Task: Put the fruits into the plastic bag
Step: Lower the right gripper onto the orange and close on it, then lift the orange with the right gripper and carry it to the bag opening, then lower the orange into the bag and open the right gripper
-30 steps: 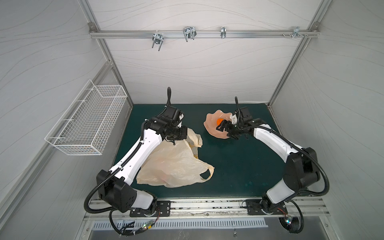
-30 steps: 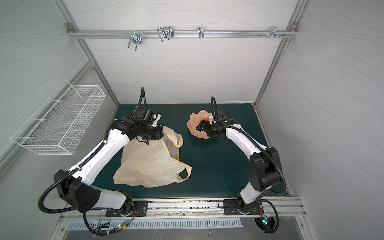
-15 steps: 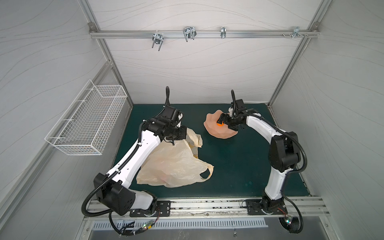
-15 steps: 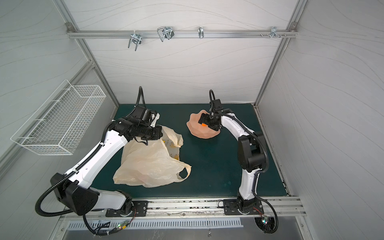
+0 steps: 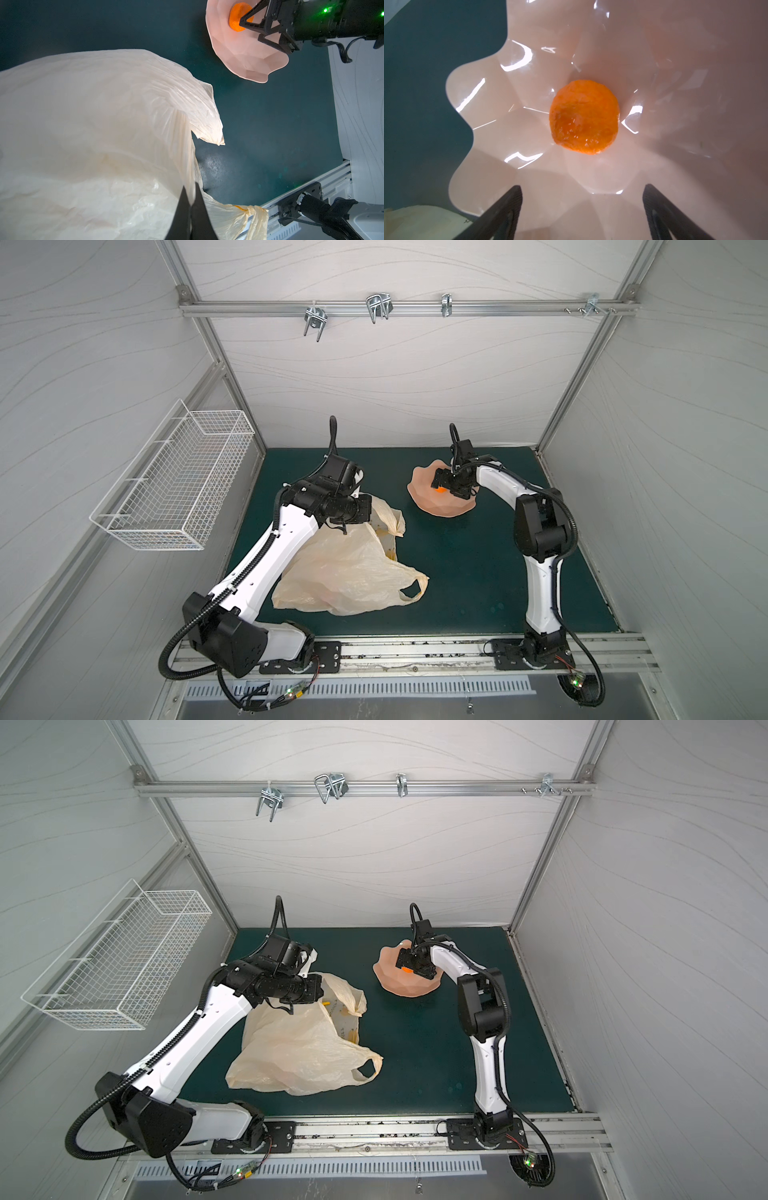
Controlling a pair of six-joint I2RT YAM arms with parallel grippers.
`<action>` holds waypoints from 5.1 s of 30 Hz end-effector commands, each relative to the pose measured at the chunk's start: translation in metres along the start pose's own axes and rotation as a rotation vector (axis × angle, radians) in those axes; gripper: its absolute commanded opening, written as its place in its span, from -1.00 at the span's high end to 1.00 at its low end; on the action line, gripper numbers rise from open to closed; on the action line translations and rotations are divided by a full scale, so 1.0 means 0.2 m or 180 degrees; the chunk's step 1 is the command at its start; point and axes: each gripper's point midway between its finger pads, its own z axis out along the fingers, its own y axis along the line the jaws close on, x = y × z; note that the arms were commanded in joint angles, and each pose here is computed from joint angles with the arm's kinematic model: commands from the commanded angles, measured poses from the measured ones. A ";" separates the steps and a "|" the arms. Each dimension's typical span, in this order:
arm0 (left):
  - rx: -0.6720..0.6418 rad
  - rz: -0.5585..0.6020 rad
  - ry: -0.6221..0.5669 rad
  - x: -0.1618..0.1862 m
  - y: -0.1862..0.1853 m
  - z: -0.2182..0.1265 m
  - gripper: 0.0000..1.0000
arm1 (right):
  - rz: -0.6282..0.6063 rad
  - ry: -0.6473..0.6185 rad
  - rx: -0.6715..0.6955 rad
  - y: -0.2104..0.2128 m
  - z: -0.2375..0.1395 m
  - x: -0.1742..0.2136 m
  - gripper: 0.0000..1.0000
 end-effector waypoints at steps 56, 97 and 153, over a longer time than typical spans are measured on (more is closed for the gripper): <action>-0.0103 0.0016 -0.0137 -0.01 0.02 -0.09 1.00 | 0.0095 -0.0460 -0.0019 0.02 -0.07 -0.16 0.50; -0.0051 0.0094 -0.0124 -0.09 -0.02 -0.03 1.00 | 0.1175 0.0236 -0.1628 0.10 -0.54 0.86 0.63; 0.0047 -0.0001 -0.0112 -0.07 -0.03 0.00 1.00 | 0.0858 0.2548 -0.2365 1.38 -0.21 1.60 -0.32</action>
